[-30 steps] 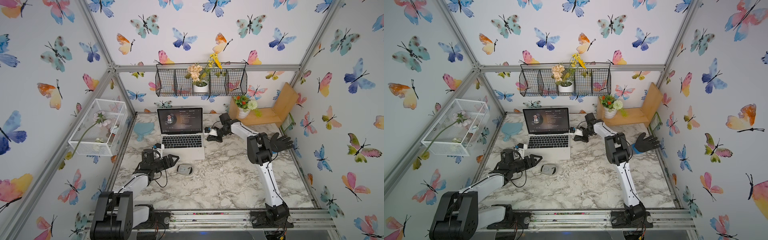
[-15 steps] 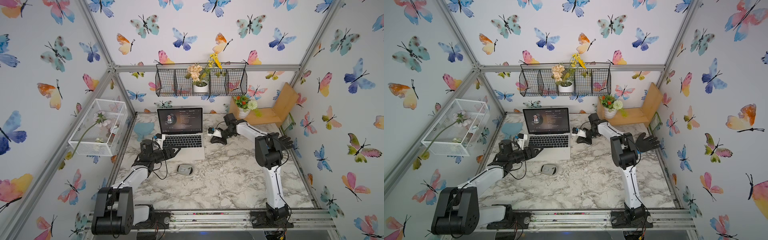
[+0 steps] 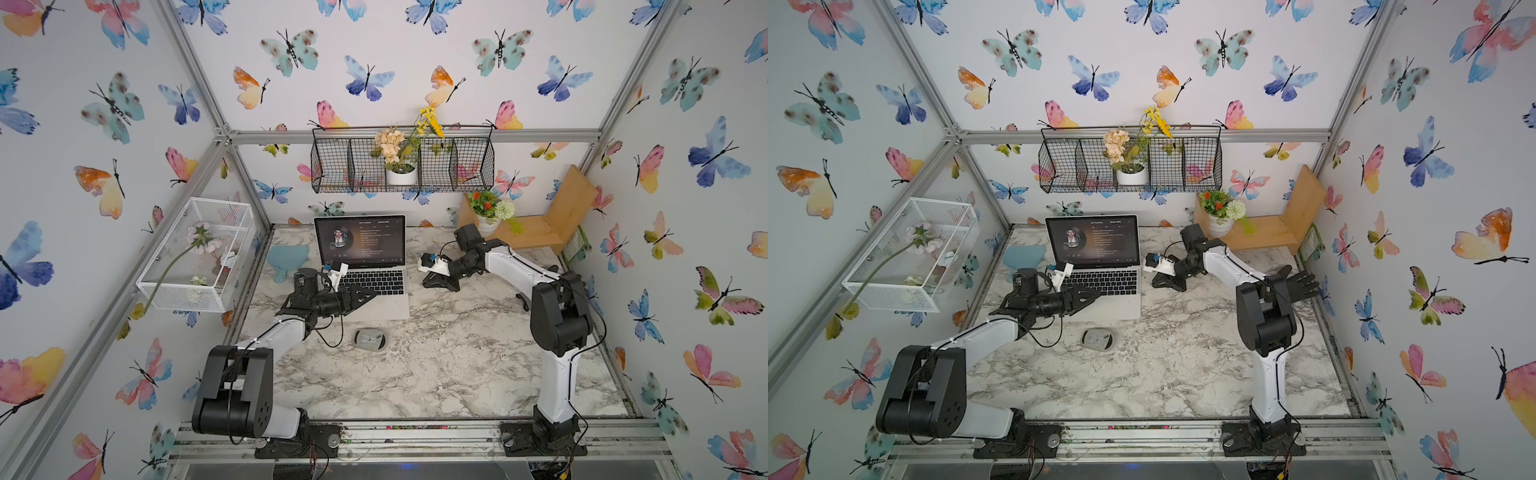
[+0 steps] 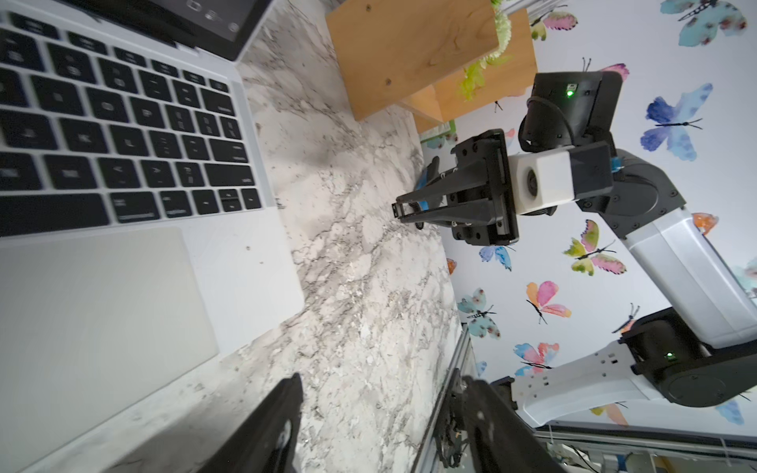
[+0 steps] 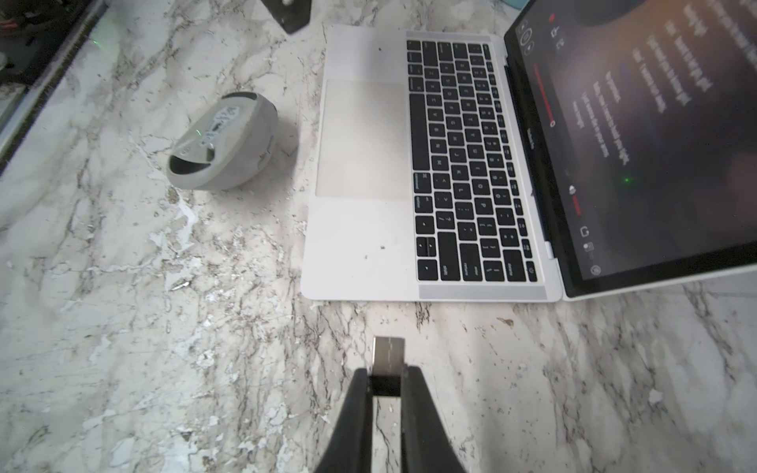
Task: Remove the wireless mouse receiver from the laptop
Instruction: Take out the USB plug from the USB port.
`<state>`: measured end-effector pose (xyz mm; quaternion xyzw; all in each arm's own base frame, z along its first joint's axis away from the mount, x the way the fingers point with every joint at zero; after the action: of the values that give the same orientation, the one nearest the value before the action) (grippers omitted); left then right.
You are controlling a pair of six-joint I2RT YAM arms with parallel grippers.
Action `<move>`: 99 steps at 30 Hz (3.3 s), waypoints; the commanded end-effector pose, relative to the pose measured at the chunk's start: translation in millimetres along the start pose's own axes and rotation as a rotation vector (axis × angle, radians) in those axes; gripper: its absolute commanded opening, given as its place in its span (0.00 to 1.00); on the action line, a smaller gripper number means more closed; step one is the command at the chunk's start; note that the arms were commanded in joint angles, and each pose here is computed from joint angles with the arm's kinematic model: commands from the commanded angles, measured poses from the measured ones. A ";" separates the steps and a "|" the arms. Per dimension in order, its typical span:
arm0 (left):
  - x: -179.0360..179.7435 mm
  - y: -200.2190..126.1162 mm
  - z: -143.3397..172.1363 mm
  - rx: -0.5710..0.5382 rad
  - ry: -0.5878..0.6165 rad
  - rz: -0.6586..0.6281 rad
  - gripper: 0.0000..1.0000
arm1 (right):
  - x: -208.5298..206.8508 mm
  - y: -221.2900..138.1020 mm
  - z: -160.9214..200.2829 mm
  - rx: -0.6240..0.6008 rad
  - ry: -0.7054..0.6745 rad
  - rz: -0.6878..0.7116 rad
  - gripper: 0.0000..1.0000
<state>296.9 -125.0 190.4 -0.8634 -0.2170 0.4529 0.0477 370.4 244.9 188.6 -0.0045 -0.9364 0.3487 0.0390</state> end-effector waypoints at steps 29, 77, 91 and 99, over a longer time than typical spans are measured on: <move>-84.8 28.7 -20.4 0.027 -0.016 0.417 0.56 | 108.0 -43.1 -97.1 -0.139 -0.171 -0.069 0.12; -98.1 30.4 -13.3 0.063 0.022 0.449 0.25 | 95.8 -37.5 -102.3 -0.047 -0.102 0.014 0.11; -91.8 35.7 -11.8 0.076 0.015 0.425 0.12 | 96.0 -36.6 -104.8 -0.030 -0.099 0.017 0.10; -92.5 34.8 -15.3 0.065 0.021 0.424 0.20 | 97.2 -34.3 -96.8 0.001 -0.098 0.021 0.09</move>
<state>278.9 -192.2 249.2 -0.8777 -0.0373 0.4773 -0.0214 283.7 286.2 301.2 0.0006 -0.9453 0.3254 -0.0236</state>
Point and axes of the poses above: each gripper's point midway between its finger pads, its own y axis out along the fingers, its own x axis along the line the jaws close on, z = x × y, the point moved 8 cm from there along -y, back along the fingers, and after that the axes turned 13 degrees about y, right-handed, at the moved point
